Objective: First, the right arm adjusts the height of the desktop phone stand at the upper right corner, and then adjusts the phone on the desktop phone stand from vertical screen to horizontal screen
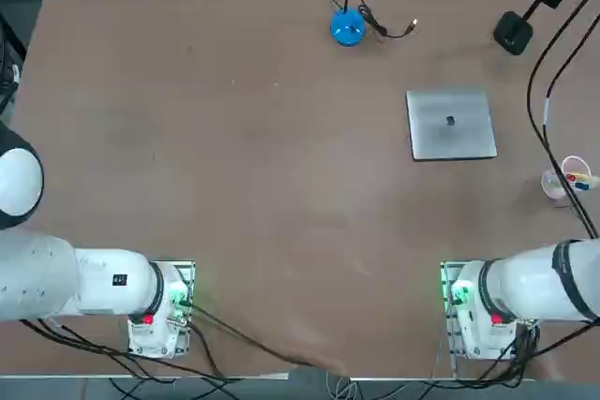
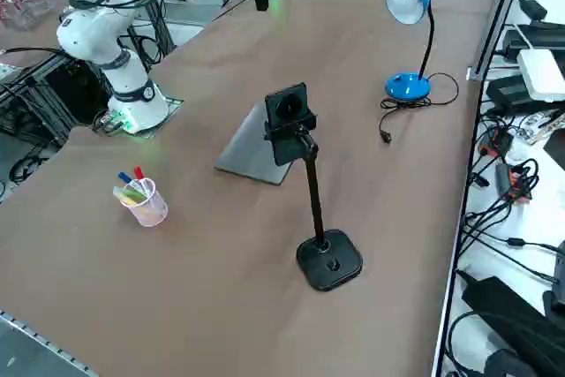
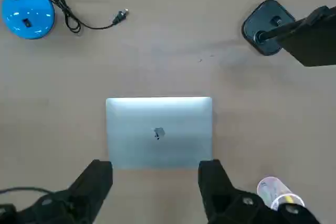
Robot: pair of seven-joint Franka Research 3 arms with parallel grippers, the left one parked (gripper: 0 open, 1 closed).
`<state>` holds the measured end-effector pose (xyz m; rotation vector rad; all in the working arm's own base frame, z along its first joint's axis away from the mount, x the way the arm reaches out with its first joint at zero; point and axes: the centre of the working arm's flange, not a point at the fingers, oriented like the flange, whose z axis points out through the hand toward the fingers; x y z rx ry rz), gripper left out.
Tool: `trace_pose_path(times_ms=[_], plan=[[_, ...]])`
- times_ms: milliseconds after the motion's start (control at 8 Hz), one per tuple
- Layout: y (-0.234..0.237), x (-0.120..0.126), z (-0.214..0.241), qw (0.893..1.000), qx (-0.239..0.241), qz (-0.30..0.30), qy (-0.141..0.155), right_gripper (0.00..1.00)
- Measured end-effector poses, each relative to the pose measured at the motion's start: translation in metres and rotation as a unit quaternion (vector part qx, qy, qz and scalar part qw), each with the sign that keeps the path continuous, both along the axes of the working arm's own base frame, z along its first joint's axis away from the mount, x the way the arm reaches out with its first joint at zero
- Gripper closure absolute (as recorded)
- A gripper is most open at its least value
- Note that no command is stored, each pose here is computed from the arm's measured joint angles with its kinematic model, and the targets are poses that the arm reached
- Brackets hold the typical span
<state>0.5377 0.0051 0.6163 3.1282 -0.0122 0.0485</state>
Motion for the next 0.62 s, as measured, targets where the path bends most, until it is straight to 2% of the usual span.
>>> trace_pose_path(times_ms=[625], plan=[[0.0008, 0.0004, -0.0005, 1.0, 0.0, 0.001, 0.0, 0.0]])
